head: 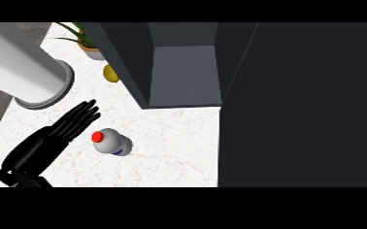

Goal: Pick up the bottled water, place it into the cabinet and close the cabinet

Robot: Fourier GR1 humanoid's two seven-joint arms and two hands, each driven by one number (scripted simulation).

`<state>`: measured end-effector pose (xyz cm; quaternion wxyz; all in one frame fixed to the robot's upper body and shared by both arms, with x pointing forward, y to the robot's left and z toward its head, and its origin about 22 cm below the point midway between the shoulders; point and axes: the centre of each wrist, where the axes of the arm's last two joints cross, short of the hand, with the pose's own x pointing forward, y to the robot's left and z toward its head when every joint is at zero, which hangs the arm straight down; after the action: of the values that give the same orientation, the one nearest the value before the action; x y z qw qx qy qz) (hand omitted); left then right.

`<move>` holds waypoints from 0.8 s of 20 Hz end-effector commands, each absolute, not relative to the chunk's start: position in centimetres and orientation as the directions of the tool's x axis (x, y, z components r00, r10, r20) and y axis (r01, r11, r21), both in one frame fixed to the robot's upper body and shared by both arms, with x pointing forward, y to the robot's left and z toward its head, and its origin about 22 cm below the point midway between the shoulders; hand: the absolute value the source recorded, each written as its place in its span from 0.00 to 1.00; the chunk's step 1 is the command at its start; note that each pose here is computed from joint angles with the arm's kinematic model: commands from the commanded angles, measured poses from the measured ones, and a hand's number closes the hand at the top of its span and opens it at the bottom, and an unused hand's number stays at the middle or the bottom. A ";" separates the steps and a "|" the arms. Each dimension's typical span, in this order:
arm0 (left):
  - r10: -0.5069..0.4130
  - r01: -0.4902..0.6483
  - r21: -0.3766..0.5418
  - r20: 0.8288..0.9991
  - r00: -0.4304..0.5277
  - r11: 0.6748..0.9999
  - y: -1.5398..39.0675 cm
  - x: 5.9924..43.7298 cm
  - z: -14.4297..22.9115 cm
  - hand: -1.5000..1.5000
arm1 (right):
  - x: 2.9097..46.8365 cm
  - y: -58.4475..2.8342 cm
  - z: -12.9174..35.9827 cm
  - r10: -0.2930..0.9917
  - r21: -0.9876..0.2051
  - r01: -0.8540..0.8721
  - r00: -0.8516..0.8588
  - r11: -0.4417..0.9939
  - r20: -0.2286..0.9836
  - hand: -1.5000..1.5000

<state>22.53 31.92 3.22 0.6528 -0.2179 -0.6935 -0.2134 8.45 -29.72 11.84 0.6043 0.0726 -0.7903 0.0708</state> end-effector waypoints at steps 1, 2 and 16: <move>-0.017 0.569 0.038 0.999 -0.042 0.821 32.0 22.4 1.3 0.00 | 6.0 -28.5 15.9 -0.133 0.054 -0.241 -0.325 0.969 0.936 0.00; -0.033 0.571 0.052 0.999 -0.043 0.819 31.2 25.0 1.5 0.00 | 6.2 -28.0 16.0 -0.134 0.046 -0.261 -0.328 0.964 0.935 0.00; -0.060 0.535 0.017 0.996 0.063 0.845 30.5 25.6 -7.3 0.00 | 4.8 -29.5 15.2 -0.145 0.059 -0.270 -0.311 0.961 0.939 0.00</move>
<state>25.70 30.44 -5.24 0.6940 -0.1899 -0.6597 -0.2169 6.73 -30.85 11.30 0.6071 0.0836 -0.7871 0.0699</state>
